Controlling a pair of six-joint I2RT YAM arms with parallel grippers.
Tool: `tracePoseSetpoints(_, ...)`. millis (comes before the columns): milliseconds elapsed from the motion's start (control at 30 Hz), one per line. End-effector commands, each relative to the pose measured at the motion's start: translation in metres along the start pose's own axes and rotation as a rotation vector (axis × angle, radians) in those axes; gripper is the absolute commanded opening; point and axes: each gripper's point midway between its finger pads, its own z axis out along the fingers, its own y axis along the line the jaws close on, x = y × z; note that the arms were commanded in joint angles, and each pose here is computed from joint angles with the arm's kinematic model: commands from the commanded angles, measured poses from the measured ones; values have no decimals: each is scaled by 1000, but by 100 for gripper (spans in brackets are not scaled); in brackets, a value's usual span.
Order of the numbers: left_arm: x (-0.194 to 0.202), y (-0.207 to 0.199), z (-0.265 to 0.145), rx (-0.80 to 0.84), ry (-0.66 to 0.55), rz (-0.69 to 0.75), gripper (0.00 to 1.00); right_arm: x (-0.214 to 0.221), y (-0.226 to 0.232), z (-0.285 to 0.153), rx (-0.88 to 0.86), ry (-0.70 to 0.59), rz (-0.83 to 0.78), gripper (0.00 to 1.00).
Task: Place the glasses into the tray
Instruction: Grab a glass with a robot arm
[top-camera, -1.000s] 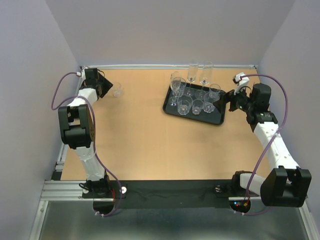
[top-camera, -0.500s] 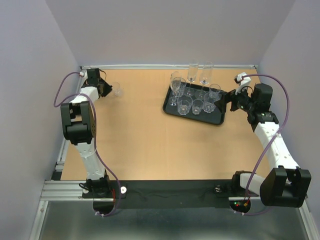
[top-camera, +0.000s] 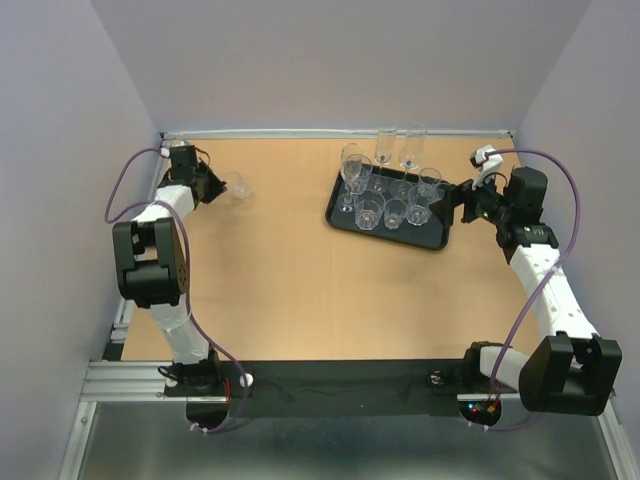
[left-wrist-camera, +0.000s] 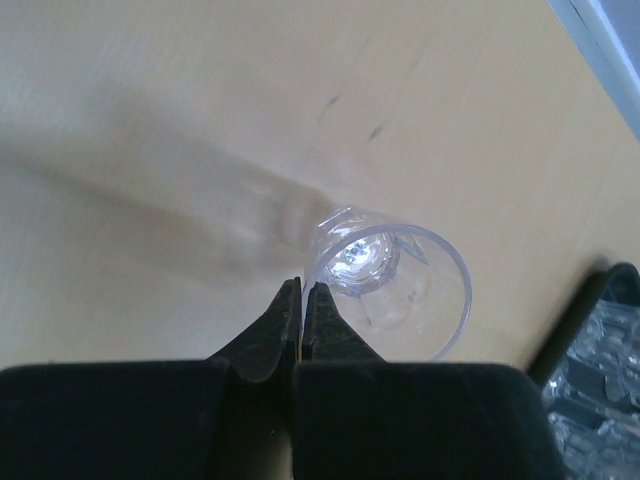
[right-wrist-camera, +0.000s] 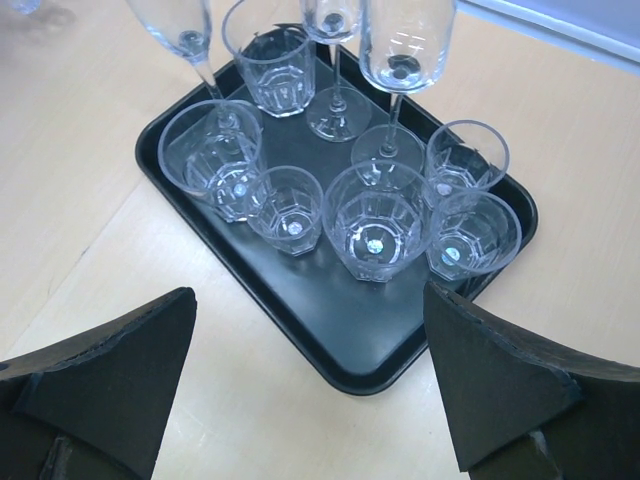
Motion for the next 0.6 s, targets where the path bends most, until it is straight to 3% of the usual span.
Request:
tracePoseSetpoints(0,-15,-49,-60,207,-88,87,0,-5,16,-7,-78,-39,-50,100)
tracePoseSetpoints(100,29,-50,-79,277,-2,118,0,-4,44,-13,-239,-47,-83,100)
tracePoseSetpoints(233,62,-55,-110,364,16,148,0,0,63,-21,-337,-44,-108,100)
tracePoseSetpoints(567,142,-88,-173,507,58,242,0,11,82,-44,-443,66,-181,100)
